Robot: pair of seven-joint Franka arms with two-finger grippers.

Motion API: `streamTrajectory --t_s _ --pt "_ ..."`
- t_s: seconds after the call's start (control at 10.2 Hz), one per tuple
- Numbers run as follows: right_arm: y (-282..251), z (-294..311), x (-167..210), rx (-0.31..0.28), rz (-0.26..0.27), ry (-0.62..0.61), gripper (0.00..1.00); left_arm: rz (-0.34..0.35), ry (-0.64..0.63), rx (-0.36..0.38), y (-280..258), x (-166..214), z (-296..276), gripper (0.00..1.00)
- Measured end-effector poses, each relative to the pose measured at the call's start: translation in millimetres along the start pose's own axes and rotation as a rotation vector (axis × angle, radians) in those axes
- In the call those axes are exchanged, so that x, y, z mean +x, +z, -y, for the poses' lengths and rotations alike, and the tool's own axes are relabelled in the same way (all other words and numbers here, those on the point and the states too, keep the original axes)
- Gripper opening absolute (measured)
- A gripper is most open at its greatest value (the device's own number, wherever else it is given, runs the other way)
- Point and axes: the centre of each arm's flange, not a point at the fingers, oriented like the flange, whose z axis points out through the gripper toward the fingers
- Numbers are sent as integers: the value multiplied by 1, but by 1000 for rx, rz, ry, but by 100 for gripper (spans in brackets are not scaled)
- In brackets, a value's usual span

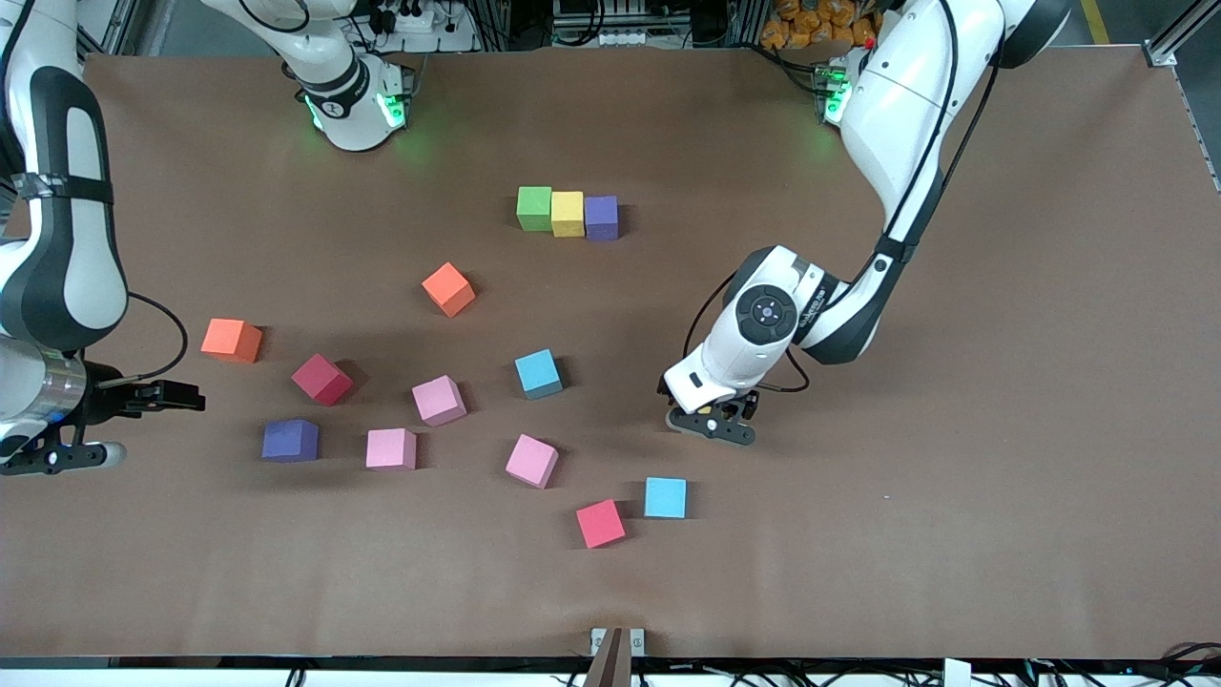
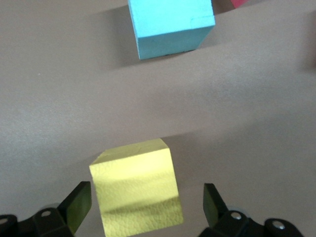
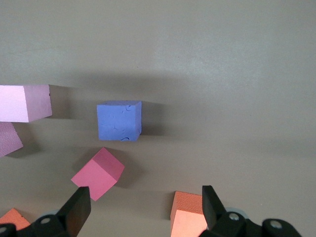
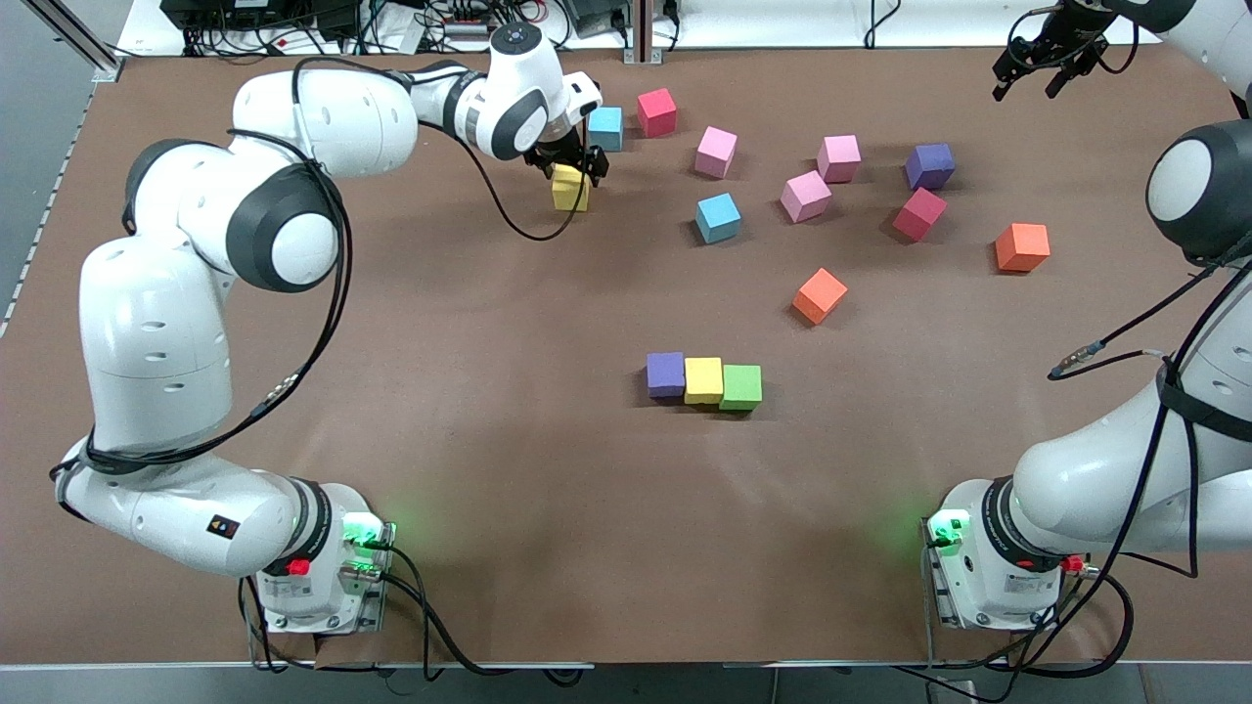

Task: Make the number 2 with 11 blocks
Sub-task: 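Close the left gripper on the yellow cube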

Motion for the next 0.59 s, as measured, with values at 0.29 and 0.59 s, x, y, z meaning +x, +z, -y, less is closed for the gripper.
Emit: streamTrajectory --t_s 0.29,0.59 --pt "1 0 0 0 1 0 100 -35 24 12 -1 8 19 100" --pt "1 0 0 0 1 0 100 -39 -20 -9 3 7 15 100"
